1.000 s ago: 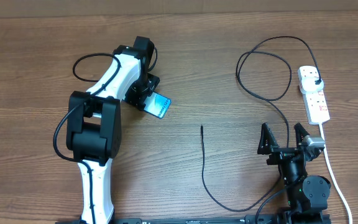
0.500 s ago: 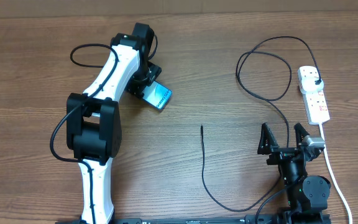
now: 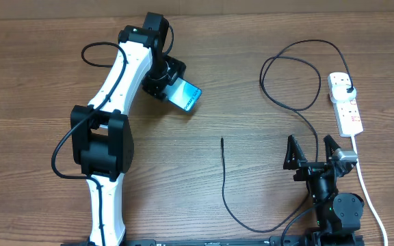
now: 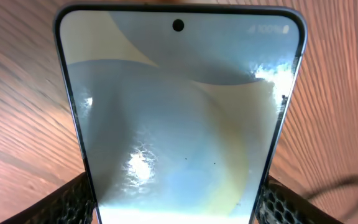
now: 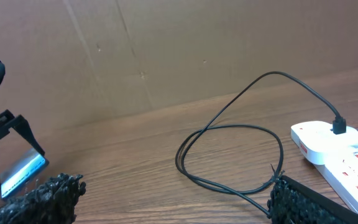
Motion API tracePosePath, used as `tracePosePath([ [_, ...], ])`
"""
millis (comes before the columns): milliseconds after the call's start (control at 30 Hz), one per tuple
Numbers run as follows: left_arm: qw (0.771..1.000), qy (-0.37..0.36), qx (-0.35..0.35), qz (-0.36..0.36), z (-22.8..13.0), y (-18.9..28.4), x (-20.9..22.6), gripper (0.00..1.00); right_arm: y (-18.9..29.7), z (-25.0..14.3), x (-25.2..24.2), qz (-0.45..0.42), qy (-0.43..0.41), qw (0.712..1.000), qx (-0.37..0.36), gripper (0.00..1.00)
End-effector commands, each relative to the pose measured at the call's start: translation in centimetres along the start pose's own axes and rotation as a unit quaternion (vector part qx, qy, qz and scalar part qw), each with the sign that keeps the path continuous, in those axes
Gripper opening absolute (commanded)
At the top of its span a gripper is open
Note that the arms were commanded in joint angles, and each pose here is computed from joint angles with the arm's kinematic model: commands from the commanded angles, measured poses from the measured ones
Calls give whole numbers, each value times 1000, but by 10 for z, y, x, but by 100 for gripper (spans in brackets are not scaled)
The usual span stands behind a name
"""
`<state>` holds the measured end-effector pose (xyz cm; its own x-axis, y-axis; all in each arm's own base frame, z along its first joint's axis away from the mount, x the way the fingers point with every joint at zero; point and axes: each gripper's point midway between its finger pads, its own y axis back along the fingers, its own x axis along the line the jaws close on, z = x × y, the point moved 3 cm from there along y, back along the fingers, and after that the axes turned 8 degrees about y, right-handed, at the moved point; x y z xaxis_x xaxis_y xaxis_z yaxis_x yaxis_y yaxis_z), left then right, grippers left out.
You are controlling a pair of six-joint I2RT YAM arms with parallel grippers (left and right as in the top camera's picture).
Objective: Plug charger to phone and switch on socket
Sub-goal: 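Lift the phone and tilt it upright with the left gripper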
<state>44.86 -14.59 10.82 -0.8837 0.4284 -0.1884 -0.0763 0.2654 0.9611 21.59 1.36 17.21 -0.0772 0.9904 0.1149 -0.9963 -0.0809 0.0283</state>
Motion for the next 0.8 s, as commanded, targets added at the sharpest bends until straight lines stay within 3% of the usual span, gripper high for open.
tracePosePath([
  [0,997,-14,76,-26,-23,7,-11,4,0,-2,-1,-3,-3,1000,-2,100],
  [333,970,-8,233,-63,-59,24,-19,4,0,-2,-1,-3,-2,1000,-2,100],
  [767,924,-1,369,-100,-83,51,-26,4,0,-2,-1,-3,-2,1000,-2,100],
])
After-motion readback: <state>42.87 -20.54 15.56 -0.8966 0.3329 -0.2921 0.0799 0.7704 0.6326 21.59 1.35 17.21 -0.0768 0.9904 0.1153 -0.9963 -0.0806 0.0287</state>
